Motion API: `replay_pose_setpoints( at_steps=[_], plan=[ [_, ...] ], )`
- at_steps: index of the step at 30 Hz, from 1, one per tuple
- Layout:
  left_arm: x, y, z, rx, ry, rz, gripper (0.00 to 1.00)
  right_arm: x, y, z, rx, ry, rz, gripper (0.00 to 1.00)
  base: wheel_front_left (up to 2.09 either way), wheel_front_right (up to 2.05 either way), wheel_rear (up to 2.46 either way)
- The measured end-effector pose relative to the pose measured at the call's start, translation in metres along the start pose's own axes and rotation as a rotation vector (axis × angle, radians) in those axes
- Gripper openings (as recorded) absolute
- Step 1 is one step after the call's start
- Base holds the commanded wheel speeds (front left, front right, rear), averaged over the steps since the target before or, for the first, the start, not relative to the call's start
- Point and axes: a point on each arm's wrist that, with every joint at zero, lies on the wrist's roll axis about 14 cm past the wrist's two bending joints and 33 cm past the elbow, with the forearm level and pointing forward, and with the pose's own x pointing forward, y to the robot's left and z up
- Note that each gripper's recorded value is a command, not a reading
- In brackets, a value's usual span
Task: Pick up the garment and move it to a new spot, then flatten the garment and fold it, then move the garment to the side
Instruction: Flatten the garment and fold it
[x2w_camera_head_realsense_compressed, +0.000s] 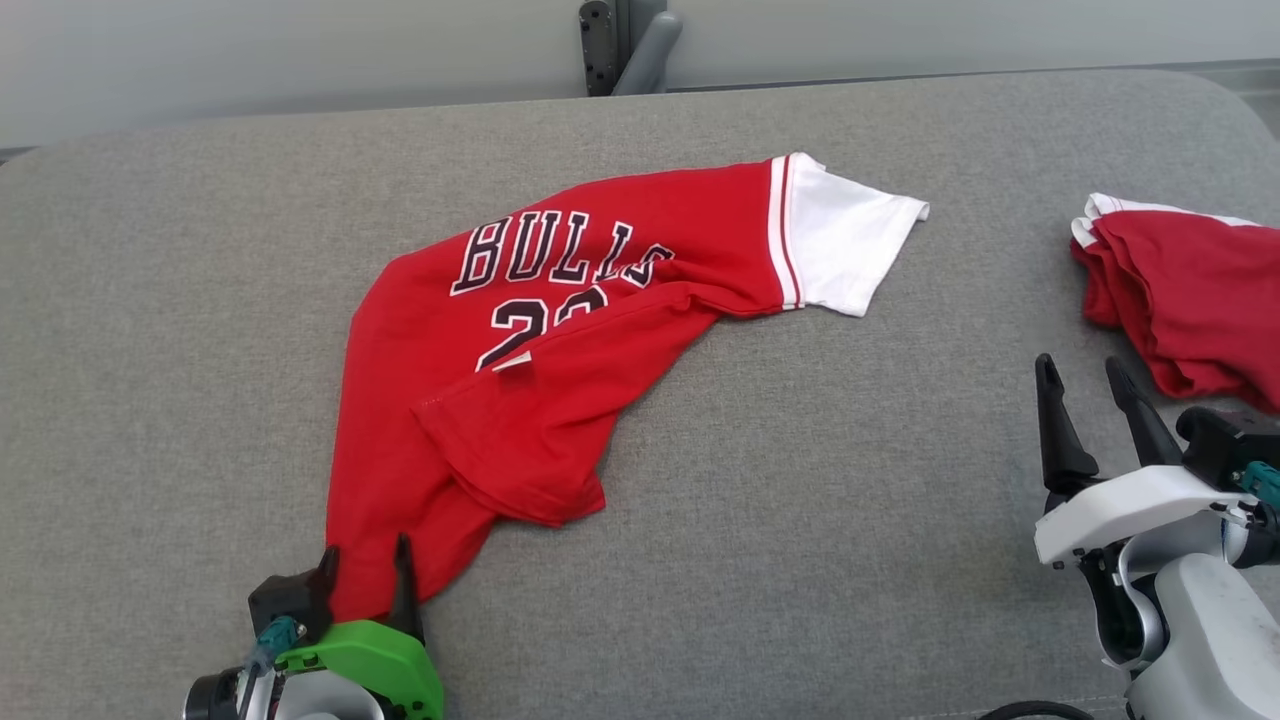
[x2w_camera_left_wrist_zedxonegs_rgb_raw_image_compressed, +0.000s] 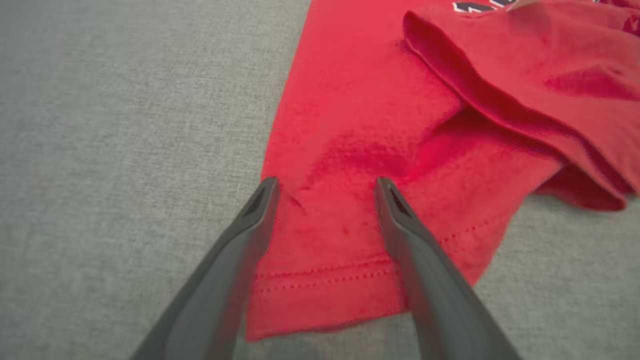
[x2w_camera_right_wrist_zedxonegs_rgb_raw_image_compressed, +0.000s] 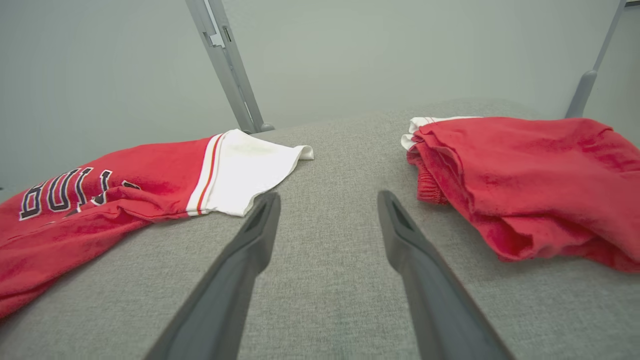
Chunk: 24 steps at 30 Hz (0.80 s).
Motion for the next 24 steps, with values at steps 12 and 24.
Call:
replay_pose_setpoints(
  at_steps=[12,24],
  plan=[
    [0.008,0.012,-0.019,-0.01,0.078,0.027,0.0,0.0,0.006,-0.01,0.015,0.017,0.002,1.0,0.0,0.0,0.0],
    [0.058,0.045,0.118,0.161,-0.247,0.022,0.0,0.007,0.012,-0.014,0.042,0.017,0.002,1.0,0.0,0.0,0.0]
  ],
)
